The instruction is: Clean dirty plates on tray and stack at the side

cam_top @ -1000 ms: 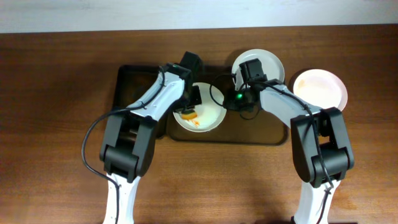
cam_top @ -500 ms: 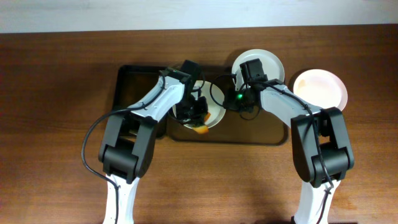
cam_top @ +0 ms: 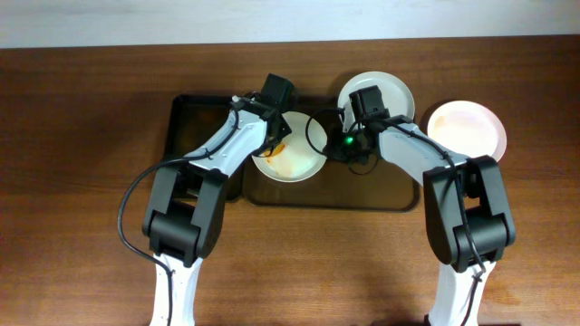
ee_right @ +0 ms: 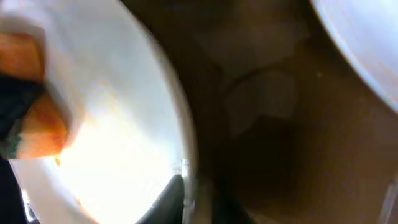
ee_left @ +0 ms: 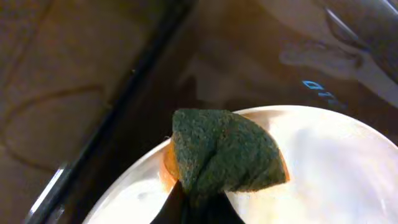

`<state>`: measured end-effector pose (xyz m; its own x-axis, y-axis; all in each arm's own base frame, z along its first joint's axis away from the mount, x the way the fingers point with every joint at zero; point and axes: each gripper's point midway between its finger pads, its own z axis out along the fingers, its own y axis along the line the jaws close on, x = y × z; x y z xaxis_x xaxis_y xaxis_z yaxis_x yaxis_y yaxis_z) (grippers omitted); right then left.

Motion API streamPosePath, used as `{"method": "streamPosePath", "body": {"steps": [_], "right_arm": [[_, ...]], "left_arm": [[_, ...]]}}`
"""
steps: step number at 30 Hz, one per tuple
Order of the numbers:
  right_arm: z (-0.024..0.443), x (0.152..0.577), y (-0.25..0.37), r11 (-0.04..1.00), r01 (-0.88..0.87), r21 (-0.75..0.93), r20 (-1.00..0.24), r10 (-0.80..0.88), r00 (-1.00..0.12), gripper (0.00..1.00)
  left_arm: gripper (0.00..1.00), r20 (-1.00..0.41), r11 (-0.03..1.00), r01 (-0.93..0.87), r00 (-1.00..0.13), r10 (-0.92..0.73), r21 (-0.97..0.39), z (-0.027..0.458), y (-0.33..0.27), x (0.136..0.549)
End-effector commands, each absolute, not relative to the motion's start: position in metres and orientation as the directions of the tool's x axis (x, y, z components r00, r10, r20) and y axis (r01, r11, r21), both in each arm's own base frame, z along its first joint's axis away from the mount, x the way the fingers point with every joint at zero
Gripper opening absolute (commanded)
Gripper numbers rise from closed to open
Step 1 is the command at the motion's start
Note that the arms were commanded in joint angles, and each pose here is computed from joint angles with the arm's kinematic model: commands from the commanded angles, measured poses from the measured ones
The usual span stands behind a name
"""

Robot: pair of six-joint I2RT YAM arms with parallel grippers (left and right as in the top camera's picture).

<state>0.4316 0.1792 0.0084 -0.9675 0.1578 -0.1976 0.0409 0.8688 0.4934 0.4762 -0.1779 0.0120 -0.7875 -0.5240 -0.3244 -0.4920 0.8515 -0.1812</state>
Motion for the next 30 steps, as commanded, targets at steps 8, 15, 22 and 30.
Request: {"method": "streamPosePath", "body": {"steps": [8, 15, 22, 30], "right_arm": [[-0.009, 0.427, 0.169, 0.890, 0.064, 0.452, -0.174, 0.159, -0.972, 0.98], [-0.009, 0.427, 0.169, 0.890, 0.064, 0.452, -0.174, 0.159, -0.972, 0.98], [-0.009, 0.427, 0.169, 0.890, 0.064, 0.452, -0.175, 0.158, -0.972, 0.99], [-0.009, 0.427, 0.169, 0.890, 0.063, 0.452, -0.175, 0.158, -0.972, 0.98]], "left_arm": [[0.00, -0.343, 0.840, -0.539, -0.778, -0.527, -0.069, -0.006, -0.151, 0.467], [0.00, -0.344, 0.840, -0.539, -0.777, -0.527, -0.068, -0.006, -0.151, 0.467], [0.00, -0.340, 0.840, -0.538, -0.779, -0.527, -0.068, -0.006, -0.151, 0.466], [0.00, -0.358, 0.838, -0.519, -0.759, -0.543, -0.170, -0.001, -0.166, 0.485]]}}
